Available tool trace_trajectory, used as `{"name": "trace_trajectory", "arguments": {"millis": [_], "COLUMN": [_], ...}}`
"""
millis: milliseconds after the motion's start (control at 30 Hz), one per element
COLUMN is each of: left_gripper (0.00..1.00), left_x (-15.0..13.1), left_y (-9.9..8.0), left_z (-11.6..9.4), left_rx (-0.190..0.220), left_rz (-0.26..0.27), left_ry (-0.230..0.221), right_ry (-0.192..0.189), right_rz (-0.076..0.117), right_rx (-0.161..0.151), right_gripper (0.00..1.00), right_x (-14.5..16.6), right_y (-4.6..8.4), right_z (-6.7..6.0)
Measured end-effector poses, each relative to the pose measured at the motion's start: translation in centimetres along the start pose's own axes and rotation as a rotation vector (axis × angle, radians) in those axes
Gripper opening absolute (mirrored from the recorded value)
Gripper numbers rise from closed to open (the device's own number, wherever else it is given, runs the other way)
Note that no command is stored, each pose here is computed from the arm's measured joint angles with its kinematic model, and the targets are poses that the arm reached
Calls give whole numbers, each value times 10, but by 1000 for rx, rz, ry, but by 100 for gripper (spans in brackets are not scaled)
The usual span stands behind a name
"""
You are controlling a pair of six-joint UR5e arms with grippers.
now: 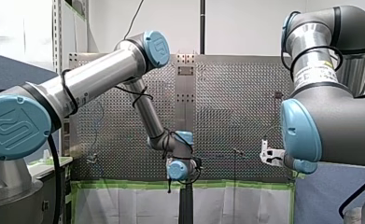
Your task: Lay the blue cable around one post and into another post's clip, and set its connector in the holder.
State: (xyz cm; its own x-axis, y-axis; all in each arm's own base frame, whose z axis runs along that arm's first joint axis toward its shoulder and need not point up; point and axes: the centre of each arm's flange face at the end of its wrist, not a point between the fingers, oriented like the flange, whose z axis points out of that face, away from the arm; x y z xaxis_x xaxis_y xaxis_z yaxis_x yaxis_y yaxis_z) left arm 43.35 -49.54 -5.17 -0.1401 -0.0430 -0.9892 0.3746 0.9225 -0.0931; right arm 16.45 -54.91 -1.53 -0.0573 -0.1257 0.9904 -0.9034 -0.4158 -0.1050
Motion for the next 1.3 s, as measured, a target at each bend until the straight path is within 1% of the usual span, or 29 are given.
{"name": "trace_trajectory", "arguments": {"millis": [267, 433, 600, 700, 800, 867, 967, 1300], "left_gripper": [100, 100, 100, 100, 100, 100, 100, 100], "left_x": [-18, -24, -25, -18, -8, 0, 3, -9], "left_y": [-7, -5, -1, 0, 0, 1, 1, 2], "left_z": [23, 30, 36, 38, 42, 45, 52, 70], "left_rx": [-6, -12, -19, -20, -23, -26, -30, -38], "left_rz": [-20, -27, -36, -36, -32, -34, -45, -56], "left_ry": [-44, -58, -53, -37, -17, -12, -19, -39], "right_ry": [-1, -3, -3, -3, -3, -3, -3, -3], "right_rz": [1, 0, 0, 0, 0, 0, -1, -1], "right_rx": [0, 1, 4, 5, 5, 5, 5, 5], "right_gripper": [0, 0, 0, 0, 0, 0, 0, 0], "right_x": [-1, -1, -1, -2, -2, -1, -2, -2], "right_y": [0, -1, -2, -3, -3, -3, -3, -3], "right_z": [0, 0, 0, 0, 0, 0, 0, 0]}}
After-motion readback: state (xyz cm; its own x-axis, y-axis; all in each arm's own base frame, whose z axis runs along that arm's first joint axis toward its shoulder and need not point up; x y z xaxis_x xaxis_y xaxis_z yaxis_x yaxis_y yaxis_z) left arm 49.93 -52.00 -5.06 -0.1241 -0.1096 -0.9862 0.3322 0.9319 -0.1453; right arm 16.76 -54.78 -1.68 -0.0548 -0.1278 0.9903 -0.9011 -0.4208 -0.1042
